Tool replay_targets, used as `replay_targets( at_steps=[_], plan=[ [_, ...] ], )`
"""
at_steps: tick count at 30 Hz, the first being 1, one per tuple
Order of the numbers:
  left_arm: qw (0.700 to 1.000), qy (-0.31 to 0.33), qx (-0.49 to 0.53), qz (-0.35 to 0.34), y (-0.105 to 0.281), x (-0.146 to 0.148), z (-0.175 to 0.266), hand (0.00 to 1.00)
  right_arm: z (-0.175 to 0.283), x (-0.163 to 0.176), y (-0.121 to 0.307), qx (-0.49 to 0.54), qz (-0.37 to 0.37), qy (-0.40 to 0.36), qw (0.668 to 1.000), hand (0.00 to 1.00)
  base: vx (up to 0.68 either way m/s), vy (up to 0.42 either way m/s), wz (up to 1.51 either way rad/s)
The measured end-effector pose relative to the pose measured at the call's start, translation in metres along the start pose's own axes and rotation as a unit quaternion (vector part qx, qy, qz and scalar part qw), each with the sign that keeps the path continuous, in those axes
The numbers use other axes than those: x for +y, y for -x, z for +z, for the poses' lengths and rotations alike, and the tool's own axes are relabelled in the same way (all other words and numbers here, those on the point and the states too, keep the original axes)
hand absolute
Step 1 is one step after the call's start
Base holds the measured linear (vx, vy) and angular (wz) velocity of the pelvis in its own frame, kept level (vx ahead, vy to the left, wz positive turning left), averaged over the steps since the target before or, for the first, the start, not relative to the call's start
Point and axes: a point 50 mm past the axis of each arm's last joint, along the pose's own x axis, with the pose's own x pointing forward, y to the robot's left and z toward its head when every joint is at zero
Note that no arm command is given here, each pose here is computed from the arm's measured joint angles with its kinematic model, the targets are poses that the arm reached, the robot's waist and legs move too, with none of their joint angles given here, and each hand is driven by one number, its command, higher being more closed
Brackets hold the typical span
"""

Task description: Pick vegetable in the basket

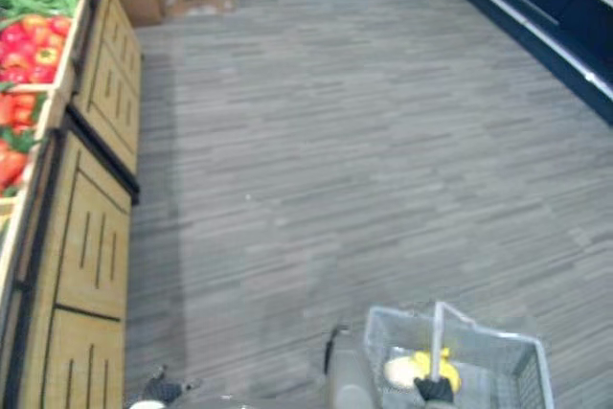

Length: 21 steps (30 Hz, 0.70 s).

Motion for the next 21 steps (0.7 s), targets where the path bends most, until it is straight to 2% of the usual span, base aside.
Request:
replay_targets(
  at_steps=[3, 7, 13, 17, 21],
  plan=[
    [1.000, 0.015, -0.016, 0.007, -0.004, 0.001, 0.014, 0.00, -0.013, -0.001, 0.004, 0.019, -0.004, -0.004, 1.000, 1.00, 0.32, -0.424, 0.35],
    [0.999, 0.045, -0.021, -0.017, 0.002, -0.023, 0.019, 0.00, -0.009, -0.013, 0.002, 0.014, -0.022, -0.008, 1.000, 1.00, 0.42, -0.454, 0.24],
    [0.997, 0.061, -0.052, -0.004, 0.001, -0.018, 0.034, 0.00, -0.002, -0.003, 0.001, -0.002, 0.002, 0.016, 1.000, 1.00, 0.39, -0.323, 0.15],
    [0.995, 0.068, -0.076, 0.004, 0.002, -0.017, 0.044, 0.00, 0.003, -0.003, 0.001, -0.013, 0.003, 0.024, 1.000, 1.00, 0.30, -0.057, 0.15],
    [0.994, 0.072, -0.085, 0.002, 0.002, -0.020, 0.051, 0.00, 0.000, -0.001, 0.002, -0.012, 0.002, 0.023, 1.000, 1.00, 0.31, 0.131, 0.13]
  ],
)
